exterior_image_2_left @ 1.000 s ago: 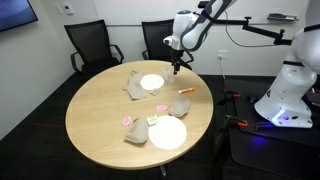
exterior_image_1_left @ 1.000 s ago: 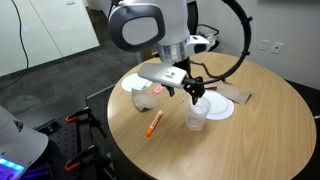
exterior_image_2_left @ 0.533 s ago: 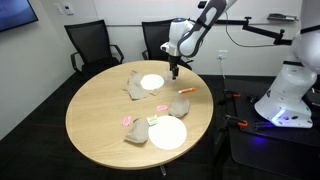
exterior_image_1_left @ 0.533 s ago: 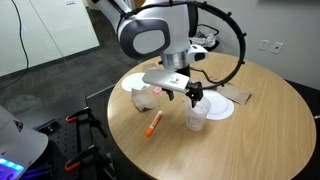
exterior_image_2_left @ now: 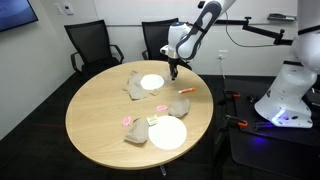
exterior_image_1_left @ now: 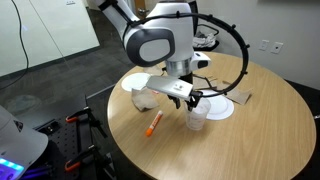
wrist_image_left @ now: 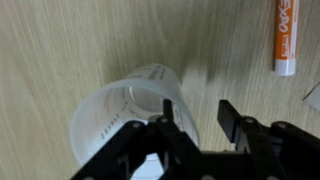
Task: Move the cup to the left
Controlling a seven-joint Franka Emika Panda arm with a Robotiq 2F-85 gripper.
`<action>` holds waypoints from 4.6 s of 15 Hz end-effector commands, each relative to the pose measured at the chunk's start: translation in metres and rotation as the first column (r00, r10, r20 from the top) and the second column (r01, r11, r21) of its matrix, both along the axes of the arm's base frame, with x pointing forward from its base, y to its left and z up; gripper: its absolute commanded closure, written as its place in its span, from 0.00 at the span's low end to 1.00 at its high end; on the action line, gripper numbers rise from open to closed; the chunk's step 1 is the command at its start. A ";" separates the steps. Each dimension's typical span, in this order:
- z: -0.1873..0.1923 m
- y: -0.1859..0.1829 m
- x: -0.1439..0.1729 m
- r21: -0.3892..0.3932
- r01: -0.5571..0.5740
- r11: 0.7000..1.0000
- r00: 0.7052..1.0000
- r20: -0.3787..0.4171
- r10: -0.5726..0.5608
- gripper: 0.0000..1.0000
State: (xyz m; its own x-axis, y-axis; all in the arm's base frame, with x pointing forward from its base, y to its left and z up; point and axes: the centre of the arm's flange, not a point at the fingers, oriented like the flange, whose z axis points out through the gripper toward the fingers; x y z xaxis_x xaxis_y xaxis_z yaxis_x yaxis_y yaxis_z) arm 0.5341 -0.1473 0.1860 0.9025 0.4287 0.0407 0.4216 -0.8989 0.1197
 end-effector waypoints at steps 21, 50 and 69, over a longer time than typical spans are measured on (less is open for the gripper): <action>0.102 0.051 -0.018 0.043 0.101 0.994 0.985 0.134 -0.106 0.99; 0.102 0.262 0.041 0.005 -0.205 0.979 0.974 0.099 0.204 0.99; 0.009 0.291 0.078 0.031 -0.180 0.983 0.980 0.088 0.177 0.99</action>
State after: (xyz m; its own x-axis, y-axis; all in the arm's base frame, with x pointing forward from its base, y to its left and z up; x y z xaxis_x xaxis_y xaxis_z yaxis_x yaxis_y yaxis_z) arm 0.6022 0.1398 0.2022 0.7935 0.5960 0.1232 0.5866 -0.8029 0.1061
